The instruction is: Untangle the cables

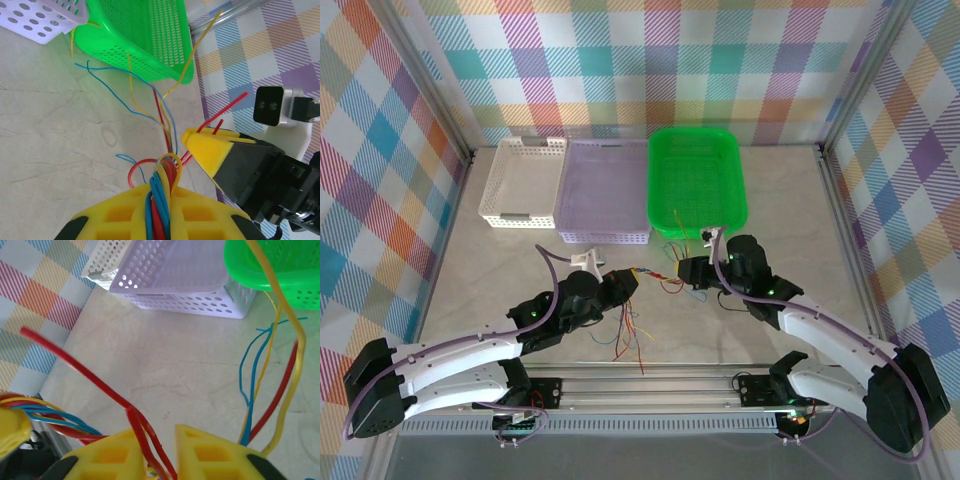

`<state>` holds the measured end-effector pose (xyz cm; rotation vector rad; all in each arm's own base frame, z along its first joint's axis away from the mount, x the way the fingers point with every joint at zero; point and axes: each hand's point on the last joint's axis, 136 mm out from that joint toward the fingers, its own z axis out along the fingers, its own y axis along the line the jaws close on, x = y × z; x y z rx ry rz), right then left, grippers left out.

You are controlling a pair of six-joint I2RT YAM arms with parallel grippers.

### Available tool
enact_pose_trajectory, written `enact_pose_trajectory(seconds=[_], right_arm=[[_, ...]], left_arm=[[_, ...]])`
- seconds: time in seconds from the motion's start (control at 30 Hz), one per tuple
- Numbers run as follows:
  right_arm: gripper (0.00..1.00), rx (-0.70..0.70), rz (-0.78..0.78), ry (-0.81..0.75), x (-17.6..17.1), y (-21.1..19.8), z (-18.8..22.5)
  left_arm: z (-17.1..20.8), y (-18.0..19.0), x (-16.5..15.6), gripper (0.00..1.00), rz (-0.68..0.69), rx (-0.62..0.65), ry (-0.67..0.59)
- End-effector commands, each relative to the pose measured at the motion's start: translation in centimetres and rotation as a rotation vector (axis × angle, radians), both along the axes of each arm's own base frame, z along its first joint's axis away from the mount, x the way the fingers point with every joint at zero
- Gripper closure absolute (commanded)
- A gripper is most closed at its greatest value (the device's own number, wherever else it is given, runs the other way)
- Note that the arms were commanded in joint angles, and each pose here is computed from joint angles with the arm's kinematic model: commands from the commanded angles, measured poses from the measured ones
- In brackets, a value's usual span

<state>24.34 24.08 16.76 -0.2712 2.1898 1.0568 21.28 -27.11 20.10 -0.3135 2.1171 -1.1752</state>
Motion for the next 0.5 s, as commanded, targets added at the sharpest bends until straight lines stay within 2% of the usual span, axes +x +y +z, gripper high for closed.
enact_pose_trajectory(seconds=[0.0,0.07,0.1,0.33,0.47], right_arm=[[0.87,0.049,0.003,-0.082,0.5,0.5,2.7],[0.99,0.035,-0.016,-0.093,0.4,0.0,3.0],[1.0,0.019,-0.037,-0.1,0.4,-0.6,3.2],[1.0,-0.104,-0.228,-0.156,0.4,-5.4,4.8],[1.0,-0.097,-0.27,-0.167,0.1,-6.6,6.1]], left_arm=[[2.1,0.0,0.4,1.0,0.012,-0.074,-0.033],[1.9,0.2,0.3,1.0,0.017,-0.069,-0.033],[1.6,0.4,0.2,1.0,0.02,-0.062,-0.029],[-1.4,2.6,-0.5,1.0,0.05,0.037,0.01],[-3.0,3.3,-0.9,1.0,0.046,0.077,0.036]])
